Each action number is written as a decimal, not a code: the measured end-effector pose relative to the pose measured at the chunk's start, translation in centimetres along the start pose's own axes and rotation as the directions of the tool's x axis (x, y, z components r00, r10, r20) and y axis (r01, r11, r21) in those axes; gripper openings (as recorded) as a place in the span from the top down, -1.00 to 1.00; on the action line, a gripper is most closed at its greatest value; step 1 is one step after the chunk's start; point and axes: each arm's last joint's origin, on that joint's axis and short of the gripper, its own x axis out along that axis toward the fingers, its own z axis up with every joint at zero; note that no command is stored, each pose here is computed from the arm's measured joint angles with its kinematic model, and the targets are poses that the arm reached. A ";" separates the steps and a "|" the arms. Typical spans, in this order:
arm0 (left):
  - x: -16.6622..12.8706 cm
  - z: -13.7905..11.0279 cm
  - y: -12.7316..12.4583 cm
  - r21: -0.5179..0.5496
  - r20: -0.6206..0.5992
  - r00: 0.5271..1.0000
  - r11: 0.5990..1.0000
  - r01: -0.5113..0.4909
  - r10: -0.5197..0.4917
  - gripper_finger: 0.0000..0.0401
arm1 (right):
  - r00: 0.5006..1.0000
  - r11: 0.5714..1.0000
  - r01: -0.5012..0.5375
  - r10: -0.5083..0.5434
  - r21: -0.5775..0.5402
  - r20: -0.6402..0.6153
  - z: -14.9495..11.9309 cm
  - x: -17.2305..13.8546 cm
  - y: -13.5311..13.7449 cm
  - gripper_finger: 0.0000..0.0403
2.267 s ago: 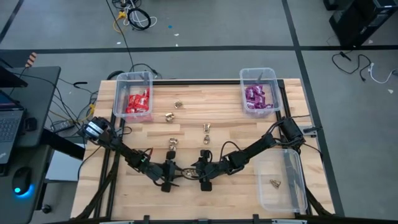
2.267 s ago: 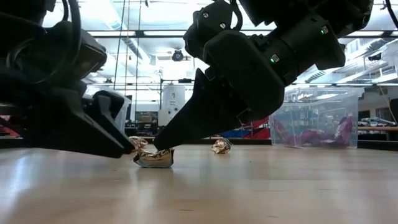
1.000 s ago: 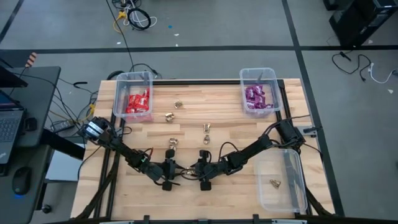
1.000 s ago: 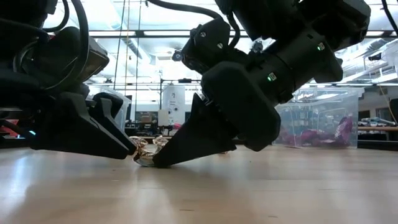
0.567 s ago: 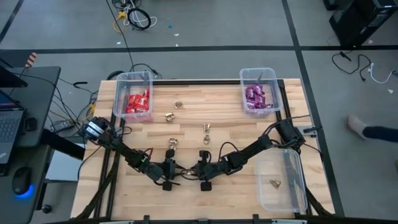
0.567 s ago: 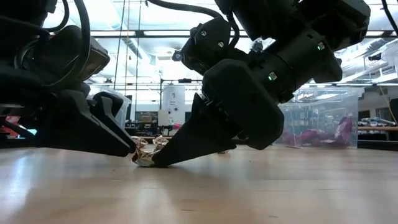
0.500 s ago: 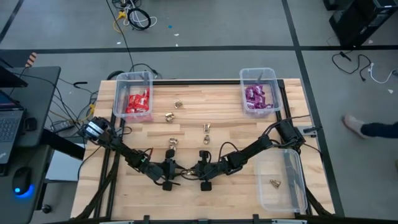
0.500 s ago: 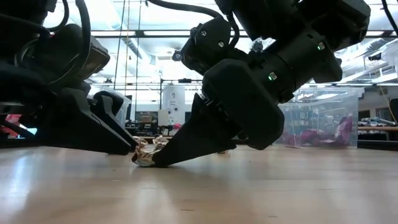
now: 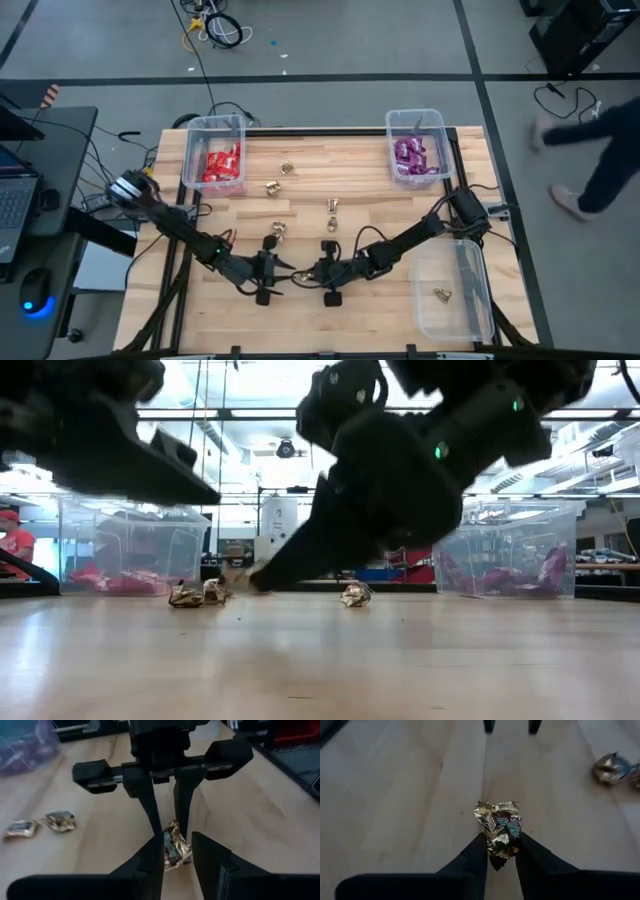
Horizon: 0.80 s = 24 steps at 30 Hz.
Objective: Sort candy
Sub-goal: Put the yellow candy into the bottom right transparent bin
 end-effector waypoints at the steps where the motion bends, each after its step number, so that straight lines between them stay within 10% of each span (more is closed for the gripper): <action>1: -0.4 0.4 0.1 0.001 0.008 1.000 1.000 0.002 -0.002 0.49 | 1.000 1.000 0.001 -0.001 -0.001 -0.003 0.4 -0.4 -0.1 0.59; 24: -3.7 3.8 0.6 0.105 0.113 0.993 0.994 0.020 -0.032 0.49 | 1.000 0.996 -0.026 0.024 0.084 0.015 9.1 -20.1 -3.2 0.73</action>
